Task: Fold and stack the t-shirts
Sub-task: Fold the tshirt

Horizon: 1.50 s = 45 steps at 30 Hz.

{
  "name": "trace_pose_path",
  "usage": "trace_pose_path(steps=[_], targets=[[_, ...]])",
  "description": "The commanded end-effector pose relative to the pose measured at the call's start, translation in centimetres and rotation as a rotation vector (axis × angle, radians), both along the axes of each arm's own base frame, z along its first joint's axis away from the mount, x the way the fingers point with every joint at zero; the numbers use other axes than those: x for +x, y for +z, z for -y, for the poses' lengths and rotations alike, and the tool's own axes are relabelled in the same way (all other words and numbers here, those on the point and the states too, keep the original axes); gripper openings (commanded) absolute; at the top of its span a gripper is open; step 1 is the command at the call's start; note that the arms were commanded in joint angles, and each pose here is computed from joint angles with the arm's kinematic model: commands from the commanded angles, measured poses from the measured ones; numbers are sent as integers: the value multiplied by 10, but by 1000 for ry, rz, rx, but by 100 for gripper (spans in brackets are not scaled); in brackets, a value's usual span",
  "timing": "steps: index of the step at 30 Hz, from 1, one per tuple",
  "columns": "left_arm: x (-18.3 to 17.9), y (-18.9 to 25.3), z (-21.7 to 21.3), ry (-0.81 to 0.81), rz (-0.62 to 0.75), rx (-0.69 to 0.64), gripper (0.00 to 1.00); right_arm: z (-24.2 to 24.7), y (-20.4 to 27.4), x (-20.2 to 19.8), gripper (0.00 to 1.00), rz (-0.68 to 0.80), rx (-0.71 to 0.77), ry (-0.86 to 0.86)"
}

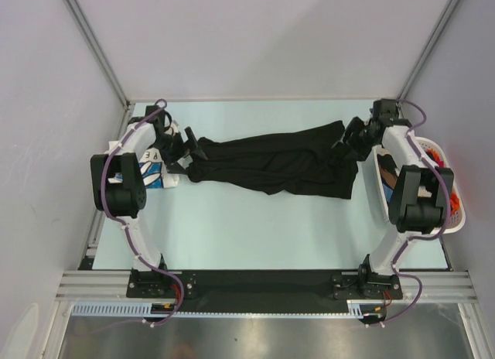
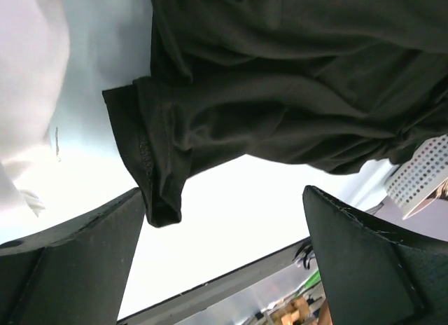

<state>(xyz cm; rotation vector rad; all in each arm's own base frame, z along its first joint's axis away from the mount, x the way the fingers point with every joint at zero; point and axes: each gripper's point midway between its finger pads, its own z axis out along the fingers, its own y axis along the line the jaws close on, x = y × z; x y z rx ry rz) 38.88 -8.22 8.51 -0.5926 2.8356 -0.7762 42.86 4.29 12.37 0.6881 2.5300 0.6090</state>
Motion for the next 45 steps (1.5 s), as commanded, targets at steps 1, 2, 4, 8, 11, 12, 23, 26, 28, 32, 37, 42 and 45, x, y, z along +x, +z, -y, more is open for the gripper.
trace_pose_path(steps=[1,2,4,8,11,12,23,26,28,32,37,42,45], targets=[[-12,-1,4,-50,8,-25,100,-10,3,-47,64,-59,77,23],[-12,-4,5,-57,2,-25,100,-12,1,-53,64,-68,84,21],[-14,-8,5,-62,-11,-29,100,-16,-9,-67,63,-87,101,15],[-14,-12,5,-69,-20,-32,99,-18,-26,-81,63,-127,96,1],[-13,-12,6,-75,-20,-34,100,-21,-36,-82,61,-139,69,5],[-11,-10,5,-75,-16,-33,99,-20,-40,-81,61,-144,49,2],[-10,-3,3,-82,-7,-23,100,-32,-58,-60,59,-171,35,23],[-8,2,4,-81,9,-21,100,-34,-54,-55,57,-162,31,31],[-7,4,4,-82,13,-22,100,-33,-54,-52,55,-161,28,33],[-6,8,4,-80,22,-25,100,-34,-49,-45,35,-139,33,29],[-6,11,4,-82,31,-22,100,-39,-47,-38,26,-132,46,41],[-7,11,2,-84,33,-9,100,-22,-45,-52,29,-177,-54,23],[-8,10,2,-80,26,-10,100,-14,-45,-62,29,-180,-85,21]])
